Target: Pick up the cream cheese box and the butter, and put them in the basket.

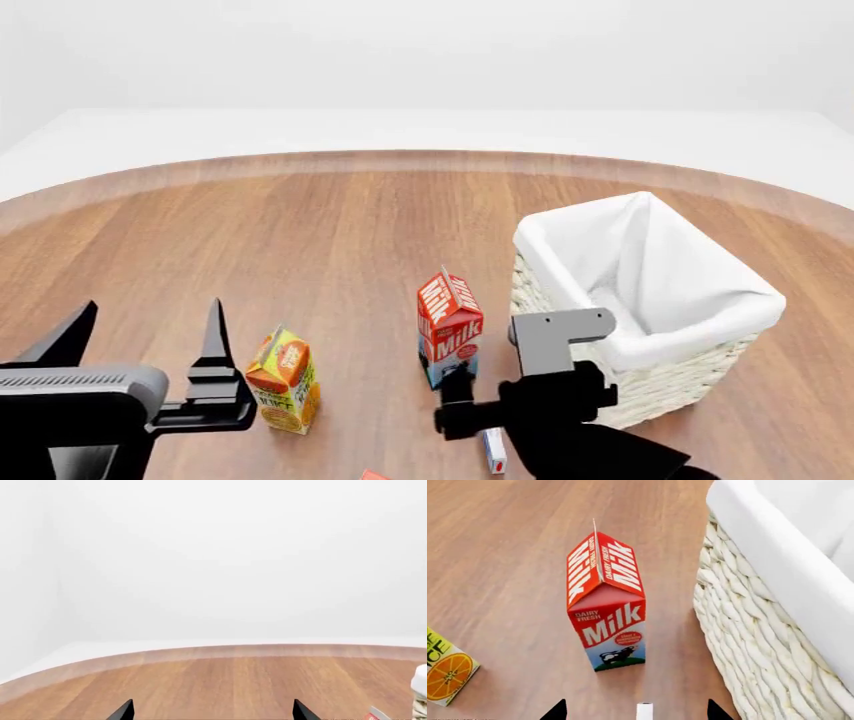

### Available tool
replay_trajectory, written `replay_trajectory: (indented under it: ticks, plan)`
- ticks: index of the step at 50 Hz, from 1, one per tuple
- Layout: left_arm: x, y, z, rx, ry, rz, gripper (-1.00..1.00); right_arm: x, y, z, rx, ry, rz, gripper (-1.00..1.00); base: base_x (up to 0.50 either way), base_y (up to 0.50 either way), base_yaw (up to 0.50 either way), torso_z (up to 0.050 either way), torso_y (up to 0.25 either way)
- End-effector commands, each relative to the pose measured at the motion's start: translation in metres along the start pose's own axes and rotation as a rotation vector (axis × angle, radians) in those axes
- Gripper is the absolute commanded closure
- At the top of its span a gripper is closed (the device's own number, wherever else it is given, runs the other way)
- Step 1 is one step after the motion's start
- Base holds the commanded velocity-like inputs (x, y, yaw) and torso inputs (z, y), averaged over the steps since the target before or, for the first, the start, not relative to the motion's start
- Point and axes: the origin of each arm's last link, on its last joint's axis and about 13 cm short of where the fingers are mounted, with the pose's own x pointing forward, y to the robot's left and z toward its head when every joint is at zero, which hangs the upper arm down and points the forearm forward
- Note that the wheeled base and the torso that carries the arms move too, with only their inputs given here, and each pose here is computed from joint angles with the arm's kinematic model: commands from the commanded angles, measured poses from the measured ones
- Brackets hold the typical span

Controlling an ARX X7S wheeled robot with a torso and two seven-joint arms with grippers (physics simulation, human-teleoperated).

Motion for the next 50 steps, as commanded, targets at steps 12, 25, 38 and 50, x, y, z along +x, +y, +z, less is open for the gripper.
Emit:
replay_trajectory:
  ticks: [12, 25, 38, 50]
  plan:
    - [0.0, 0.0, 0.0, 0.003, 0.004, -0.002, -1.0, 0.0, 0.0, -0.006, 0.017, 0.167, -0.109, -1.0, 0.0, 0.0, 0.0, 0.0, 0.0]
    - [0.001, -0.001, -0.001, 0.003, 0.006, -0.002, -1.0, 0.004, 0.0, -0.01, -0.004, 0.201, -0.093, -1.0, 0.0, 0.0, 0.0, 0.0, 0.0]
    - [0.0, -0.001, 0.0, 0.005, 0.008, -0.006, -1.0, 0.008, 0.003, -0.014, -0.042, 0.207, -0.065, -1.0, 0.0, 0.0, 0.0, 0.0, 0.0]
    - [0.001, -0.001, -0.001, 0.006, 0.008, -0.008, -1.0, 0.016, 0.005, -0.014, -0.071, 0.203, -0.055, -1.0, 0.0, 0.0, 0.0, 0.0, 0.0]
